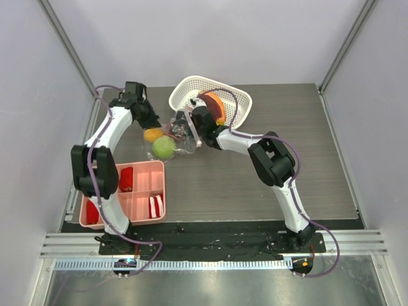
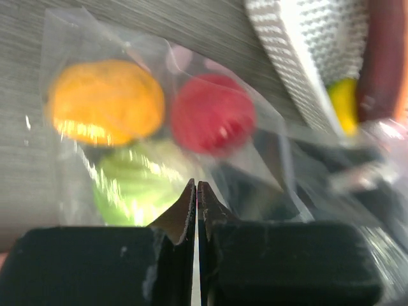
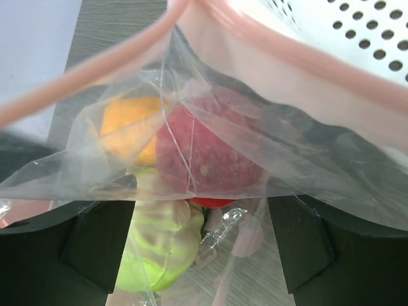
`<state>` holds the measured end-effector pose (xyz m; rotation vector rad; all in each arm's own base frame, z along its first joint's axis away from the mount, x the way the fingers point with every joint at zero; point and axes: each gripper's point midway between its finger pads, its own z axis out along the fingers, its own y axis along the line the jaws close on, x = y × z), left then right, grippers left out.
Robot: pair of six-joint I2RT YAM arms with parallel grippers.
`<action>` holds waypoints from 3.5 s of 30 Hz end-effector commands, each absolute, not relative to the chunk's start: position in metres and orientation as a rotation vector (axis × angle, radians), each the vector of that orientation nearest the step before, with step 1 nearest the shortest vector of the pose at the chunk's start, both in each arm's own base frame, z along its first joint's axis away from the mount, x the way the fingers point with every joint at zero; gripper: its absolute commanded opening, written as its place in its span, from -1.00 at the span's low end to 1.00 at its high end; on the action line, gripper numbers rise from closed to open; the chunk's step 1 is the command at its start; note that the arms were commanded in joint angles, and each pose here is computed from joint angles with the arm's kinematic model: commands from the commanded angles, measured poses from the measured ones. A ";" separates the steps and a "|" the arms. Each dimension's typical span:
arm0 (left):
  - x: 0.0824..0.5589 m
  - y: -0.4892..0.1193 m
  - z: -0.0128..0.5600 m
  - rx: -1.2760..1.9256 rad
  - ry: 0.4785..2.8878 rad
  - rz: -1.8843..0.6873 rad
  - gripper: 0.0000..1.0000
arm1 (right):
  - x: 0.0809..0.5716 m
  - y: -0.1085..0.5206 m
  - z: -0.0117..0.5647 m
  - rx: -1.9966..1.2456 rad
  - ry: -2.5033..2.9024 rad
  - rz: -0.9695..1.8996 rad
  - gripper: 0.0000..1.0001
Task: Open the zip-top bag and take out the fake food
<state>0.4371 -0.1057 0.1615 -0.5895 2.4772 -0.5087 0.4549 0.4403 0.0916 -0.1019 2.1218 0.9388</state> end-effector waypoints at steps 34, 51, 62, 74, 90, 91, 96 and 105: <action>0.466 -0.151 0.044 -0.524 2.771 -0.633 -1.00 | 0.473 0.455 0.075 -0.164 2.161 0.915 0.75; 0.473 -0.130 0.160 -0.422 2.565 -0.554 -0.38 | 0.449 0.425 0.135 -0.181 2.220 0.890 -0.64; 0.411 -0.170 0.261 -0.313 2.391 -0.880 -0.07 | 0.419 0.376 0.179 -0.130 2.316 0.730 -0.97; 0.380 -0.196 0.315 -0.285 2.274 -1.018 0.06 | 0.403 0.363 0.221 -0.156 2.292 0.767 -0.98; 0.378 -0.217 0.325 -0.178 2.294 -0.885 0.20 | 0.389 0.353 0.246 0.000 2.286 0.880 -0.98; 0.377 -0.217 0.322 -0.179 2.301 -0.875 0.17 | 0.389 0.353 0.249 0.005 2.273 0.889 -0.98; 0.372 -0.219 0.305 -0.156 2.344 -0.831 0.06 | 0.392 0.340 0.248 0.120 2.249 0.941 -0.98; 0.369 -0.233 0.281 -0.099 2.408 -0.814 0.29 | 0.399 0.353 0.257 0.127 2.207 1.056 -0.98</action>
